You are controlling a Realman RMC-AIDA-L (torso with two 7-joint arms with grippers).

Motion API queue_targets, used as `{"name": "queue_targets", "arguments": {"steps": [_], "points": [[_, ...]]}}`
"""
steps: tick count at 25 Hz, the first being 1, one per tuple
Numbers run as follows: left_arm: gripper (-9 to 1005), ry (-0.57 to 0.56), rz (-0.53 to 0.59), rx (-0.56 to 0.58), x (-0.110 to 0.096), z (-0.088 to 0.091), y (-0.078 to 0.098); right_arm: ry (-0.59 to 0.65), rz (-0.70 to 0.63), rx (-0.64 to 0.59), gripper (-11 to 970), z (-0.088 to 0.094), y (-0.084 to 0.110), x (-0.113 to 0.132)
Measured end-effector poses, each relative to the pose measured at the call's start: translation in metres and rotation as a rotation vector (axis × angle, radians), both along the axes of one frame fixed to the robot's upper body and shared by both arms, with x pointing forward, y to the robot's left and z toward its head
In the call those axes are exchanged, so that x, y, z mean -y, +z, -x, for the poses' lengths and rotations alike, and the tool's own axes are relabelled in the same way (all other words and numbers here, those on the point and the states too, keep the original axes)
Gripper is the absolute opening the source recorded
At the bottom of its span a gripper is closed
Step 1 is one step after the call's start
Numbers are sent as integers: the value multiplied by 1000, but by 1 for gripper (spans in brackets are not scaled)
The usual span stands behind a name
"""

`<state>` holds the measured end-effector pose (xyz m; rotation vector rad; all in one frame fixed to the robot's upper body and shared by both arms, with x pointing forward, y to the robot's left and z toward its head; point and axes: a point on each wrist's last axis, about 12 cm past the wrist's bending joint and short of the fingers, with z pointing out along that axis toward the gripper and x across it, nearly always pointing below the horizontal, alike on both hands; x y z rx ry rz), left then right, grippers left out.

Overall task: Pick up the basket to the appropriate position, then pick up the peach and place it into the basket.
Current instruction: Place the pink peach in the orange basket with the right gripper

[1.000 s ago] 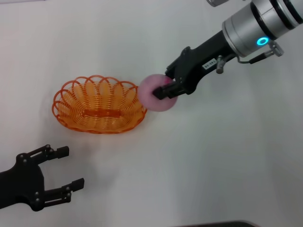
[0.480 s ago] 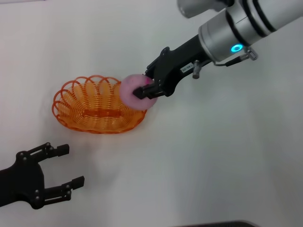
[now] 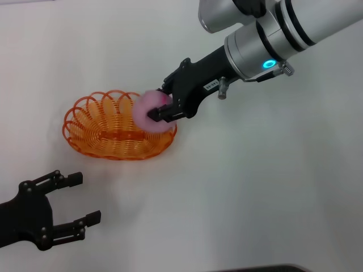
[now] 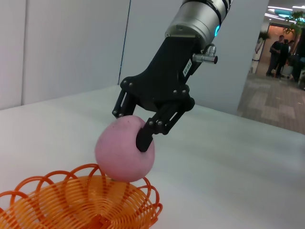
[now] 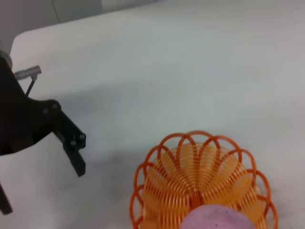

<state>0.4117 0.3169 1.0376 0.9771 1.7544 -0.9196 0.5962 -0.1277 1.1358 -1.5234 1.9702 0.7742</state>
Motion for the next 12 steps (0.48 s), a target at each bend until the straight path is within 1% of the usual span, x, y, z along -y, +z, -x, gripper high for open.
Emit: {"name": "queue_targets", "arguments": {"steps": [3, 12], "points": [[841, 2, 0, -2, 0, 1, 0, -11, -15, 2, 328, 0, -1, 1], [840, 4, 2, -5, 0, 2, -1, -24, -31, -9, 661, 0, -7, 3]]}}
